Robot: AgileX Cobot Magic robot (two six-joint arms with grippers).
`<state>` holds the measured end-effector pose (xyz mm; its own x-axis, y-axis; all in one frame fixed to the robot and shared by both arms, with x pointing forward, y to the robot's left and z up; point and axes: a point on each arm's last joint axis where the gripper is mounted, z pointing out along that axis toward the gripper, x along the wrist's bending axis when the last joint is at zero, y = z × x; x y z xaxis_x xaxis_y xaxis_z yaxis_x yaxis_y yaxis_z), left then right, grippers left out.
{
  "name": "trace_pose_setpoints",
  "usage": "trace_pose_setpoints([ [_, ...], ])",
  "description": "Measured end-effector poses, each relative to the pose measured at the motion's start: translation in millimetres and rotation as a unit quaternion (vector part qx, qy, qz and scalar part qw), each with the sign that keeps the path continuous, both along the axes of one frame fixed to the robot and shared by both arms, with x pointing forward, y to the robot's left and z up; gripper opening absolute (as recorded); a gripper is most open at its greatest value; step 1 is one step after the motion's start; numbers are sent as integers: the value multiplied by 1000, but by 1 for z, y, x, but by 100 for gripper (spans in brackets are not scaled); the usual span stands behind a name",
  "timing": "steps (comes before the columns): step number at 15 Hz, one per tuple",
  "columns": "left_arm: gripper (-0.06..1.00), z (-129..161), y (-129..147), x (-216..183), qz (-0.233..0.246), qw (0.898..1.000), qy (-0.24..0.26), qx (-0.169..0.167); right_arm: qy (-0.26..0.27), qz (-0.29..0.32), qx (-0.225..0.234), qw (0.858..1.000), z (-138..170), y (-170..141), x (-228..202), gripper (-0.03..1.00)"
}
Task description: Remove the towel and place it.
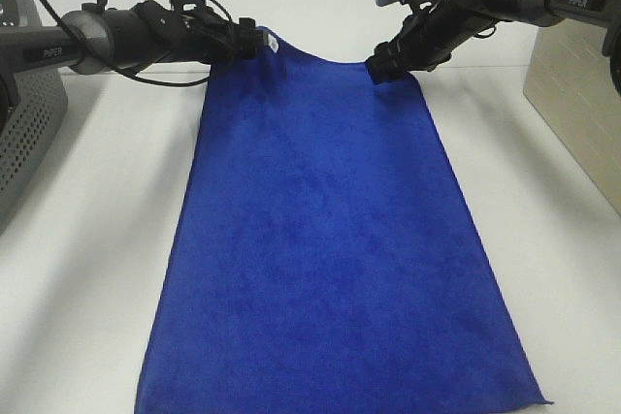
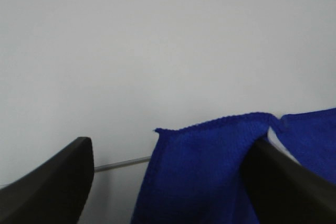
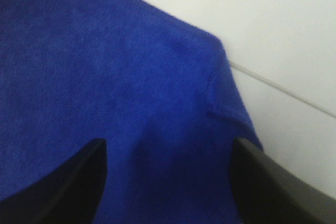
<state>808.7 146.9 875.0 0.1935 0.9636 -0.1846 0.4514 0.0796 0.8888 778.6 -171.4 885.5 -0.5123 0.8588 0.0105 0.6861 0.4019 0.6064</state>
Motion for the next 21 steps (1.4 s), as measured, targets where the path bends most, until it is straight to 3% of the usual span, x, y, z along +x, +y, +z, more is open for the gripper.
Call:
trace_pose_setpoints([
  [1, 72, 0, 0, 0, 4, 1000, -2, -4, 28, 10, -2, 1000, -3, 1, -5, 63],
  [3, 72, 1, 1, 1, 6, 1000, -9, 0, 31, 11, -2, 999, -3, 1, -5, 63],
  [8, 72, 4, 3, 3, 0, 998, -41, 44, 46, 11, -6, 999, -20, 0, -6, 63],
  [10, 72, 3, 4, 3, 14, 999, -28, 11, 52, 11, -7, 999, -27, 0, -6, 63],
  [13, 72, 14, 12, 5, 43, 996, 11, -79, 51, 12, -10, 999, -27, 0, -6, 63],
  [14, 72, 15, 18, 6, 55, 992, 27, -111, 52, 13, -11, 999, -27, 0, -6, 63],
  [15, 72, 12, 30, 7, 79, 981, 66, -166, 54, 14, -12, 998, -27, 0, -7, 63],
  [17, 72, 7, 44, 6, 93, 967, 116, -206, 59, 16, -12, 998, -27, 0, -7, 63],
  [19, 72, 5, 50, 6, 89, 968, 125, -198, 61, 17, -12, 998, -26, 0, -8, 63],
  [21, 72, 13, 45, 8, 56, 982, 99, -151, 62, 17, -12, 998, -26, 0, -8, 63],
])
